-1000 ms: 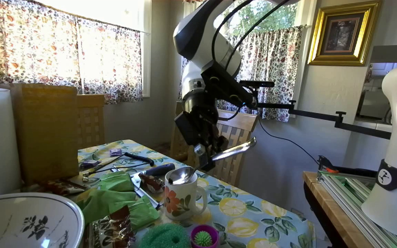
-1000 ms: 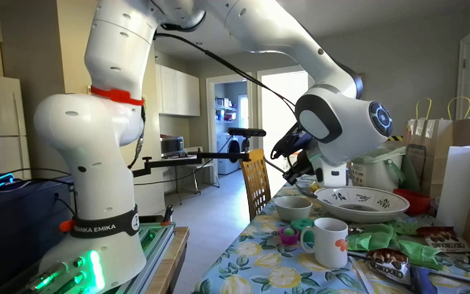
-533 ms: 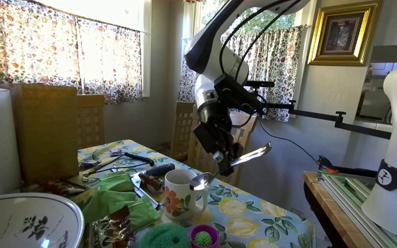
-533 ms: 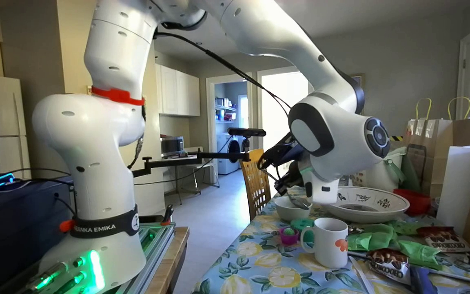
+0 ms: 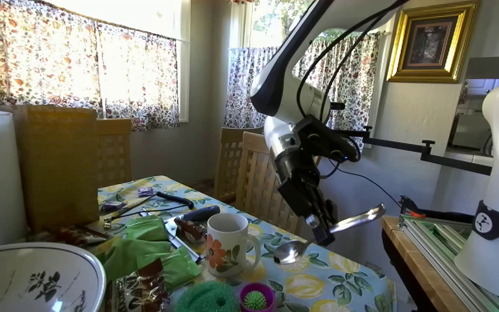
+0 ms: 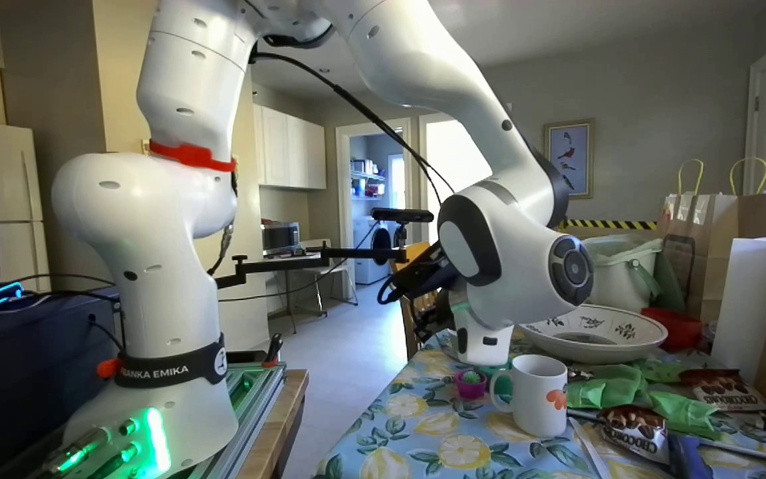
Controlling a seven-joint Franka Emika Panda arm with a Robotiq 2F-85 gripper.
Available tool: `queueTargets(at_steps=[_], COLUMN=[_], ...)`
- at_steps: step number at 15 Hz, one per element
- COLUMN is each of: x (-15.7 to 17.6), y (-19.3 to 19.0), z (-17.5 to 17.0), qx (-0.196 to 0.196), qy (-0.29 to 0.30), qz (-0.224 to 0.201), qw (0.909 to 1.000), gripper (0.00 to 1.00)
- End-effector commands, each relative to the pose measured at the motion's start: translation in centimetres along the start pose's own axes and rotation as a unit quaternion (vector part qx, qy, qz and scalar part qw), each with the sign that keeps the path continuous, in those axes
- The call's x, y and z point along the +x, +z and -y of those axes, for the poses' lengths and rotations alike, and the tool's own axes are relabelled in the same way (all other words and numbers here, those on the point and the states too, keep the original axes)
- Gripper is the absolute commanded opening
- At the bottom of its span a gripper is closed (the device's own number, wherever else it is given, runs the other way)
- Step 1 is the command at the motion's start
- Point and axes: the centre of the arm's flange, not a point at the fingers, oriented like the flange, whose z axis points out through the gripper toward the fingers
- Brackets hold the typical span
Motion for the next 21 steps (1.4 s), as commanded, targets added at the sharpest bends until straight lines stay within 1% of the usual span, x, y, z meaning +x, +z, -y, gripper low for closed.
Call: queueTargets(at_steps=[1,3,5,7,9,12,16,21], x=[-0.9,-0.6,0.0,0.8,1.7,2.3,3.0,4.3], y=[1.0,1.3,1.5,1.4,1.5,1.6,1.7,1.5], z=[-2.3,-2.9,-3.6,-4.1,-4.4,-4.7,-5.1,-6.1], qx=[0.007,0.007,0.01,0.032,0.037,0.05,0.07,0.052], qy=[-0.025,-0.034,-0.036,-0.047,-0.047,-0.046,-0.03,0.02], qz=[-0.013,-0.035,-0.069,-0.103,-0.14,-0.176,-0.211,-0.272], qw=[0.9996,0.9988,0.9969,0.9931,0.9884,0.9821,0.9745,0.9607], gripper=[0.02,0.02,0.02,0.02,0.02,0.02,0.02,0.02])
